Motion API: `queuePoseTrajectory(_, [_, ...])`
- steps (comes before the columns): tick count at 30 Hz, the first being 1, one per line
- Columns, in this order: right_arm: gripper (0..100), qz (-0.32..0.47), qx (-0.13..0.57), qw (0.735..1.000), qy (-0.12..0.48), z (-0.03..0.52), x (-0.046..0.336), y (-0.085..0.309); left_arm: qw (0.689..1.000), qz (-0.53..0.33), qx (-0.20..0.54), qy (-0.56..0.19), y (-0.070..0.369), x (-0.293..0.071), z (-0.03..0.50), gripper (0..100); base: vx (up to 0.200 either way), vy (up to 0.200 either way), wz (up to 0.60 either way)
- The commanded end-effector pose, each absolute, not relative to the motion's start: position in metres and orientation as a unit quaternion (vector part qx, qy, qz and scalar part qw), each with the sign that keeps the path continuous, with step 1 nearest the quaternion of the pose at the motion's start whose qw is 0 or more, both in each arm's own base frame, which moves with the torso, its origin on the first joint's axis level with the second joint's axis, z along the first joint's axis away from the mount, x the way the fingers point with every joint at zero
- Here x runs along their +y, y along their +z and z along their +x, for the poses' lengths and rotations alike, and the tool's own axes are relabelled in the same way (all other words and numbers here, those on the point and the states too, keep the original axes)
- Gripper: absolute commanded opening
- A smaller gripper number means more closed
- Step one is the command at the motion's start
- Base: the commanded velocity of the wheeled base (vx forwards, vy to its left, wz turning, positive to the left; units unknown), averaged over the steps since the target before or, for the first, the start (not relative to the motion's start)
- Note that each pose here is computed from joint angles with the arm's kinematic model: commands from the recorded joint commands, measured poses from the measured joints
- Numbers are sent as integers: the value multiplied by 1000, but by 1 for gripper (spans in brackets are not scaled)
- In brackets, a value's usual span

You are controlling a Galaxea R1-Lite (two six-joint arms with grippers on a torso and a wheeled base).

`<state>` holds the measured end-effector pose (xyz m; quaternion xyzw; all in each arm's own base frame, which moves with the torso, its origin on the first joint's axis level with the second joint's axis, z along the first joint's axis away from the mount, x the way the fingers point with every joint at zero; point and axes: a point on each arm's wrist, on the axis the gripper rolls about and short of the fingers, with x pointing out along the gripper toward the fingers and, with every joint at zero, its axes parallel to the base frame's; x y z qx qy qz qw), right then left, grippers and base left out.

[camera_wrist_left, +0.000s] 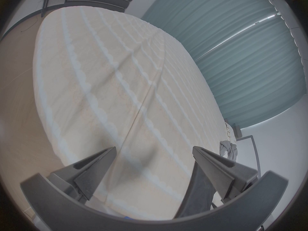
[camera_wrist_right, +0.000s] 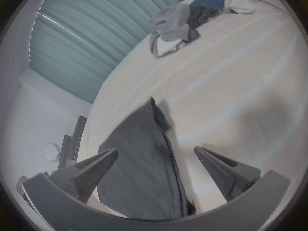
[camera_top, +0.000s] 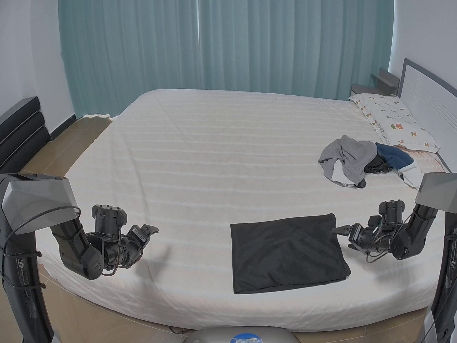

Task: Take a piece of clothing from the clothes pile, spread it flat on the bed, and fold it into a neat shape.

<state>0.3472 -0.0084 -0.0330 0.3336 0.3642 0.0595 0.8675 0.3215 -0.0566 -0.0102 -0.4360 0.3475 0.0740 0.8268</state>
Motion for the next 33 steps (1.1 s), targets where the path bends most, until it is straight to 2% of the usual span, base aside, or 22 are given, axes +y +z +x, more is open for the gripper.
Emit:
queuePoseTrajectory(1, [100, 323, 400, 856, 63, 316, -7, -37, 828, -437, 344, 72, -12, -56, 321, 100, 0, 0, 0])
queuePoseTrajectory(14, [100, 282, 412, 863, 79, 306, -5, -42, 828, -437, 344, 73, -12, -56, 321, 100, 0, 0, 0])
queuePoseTrajectory(15, [0, 280, 412, 863, 80, 305, -5, -42, 828, -436, 344, 72, -12, -56, 321, 100, 0, 0, 0])
queuePoseTrajectory(33, [0, 244, 426, 867, 78, 291, -14, -46, 828, -436, 345, 72, -12, -57, 321, 100, 0, 0, 0])
